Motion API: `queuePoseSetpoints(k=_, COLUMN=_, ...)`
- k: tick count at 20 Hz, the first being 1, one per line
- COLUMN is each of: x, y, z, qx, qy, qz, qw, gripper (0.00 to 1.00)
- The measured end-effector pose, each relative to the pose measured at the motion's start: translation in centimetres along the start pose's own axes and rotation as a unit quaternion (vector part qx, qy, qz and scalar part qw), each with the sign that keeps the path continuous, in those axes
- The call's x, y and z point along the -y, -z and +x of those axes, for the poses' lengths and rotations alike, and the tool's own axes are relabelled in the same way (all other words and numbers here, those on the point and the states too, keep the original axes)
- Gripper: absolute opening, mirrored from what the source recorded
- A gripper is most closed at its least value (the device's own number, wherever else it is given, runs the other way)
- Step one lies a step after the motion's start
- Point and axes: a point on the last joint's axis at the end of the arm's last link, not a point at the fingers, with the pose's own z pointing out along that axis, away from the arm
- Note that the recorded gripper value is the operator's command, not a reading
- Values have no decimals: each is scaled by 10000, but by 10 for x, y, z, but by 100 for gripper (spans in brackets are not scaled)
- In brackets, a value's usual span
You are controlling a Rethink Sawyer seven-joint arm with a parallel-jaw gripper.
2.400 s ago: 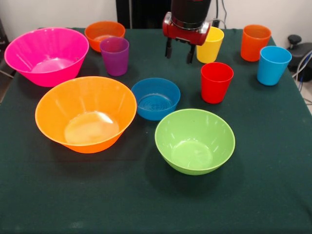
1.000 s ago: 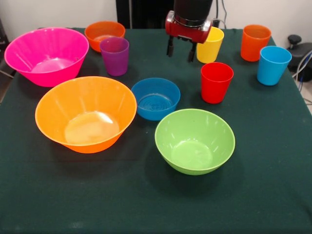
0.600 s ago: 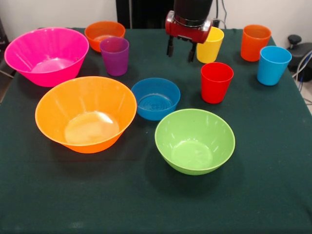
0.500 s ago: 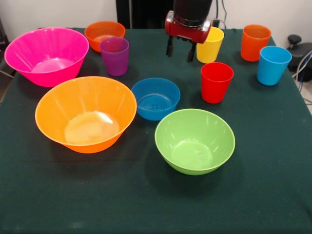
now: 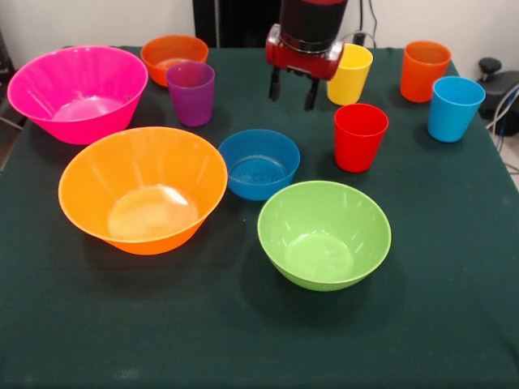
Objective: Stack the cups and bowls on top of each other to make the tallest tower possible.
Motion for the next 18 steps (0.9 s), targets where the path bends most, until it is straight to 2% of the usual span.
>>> queuePoseSetpoints(k=4, x=0, y=-5, z=-14, qx=-93, qy=-23, qz=26, qw=10000, gripper=100)
queuePoseSetpoints(k=8, x=-3, y=-10, z=-32, qx=-285, qy=-35, qz=79, qw=9996, gripper=100)
queuePoseSetpoints(k=14, x=-6, y=-7, z=-39, qx=-559, qy=-58, qz=101, qw=9984, gripper=100)
queuePoseSetpoints(k=18, x=-4, y=8, z=-39, qx=-806, qy=-112, qz=98, qw=9966, gripper=100)
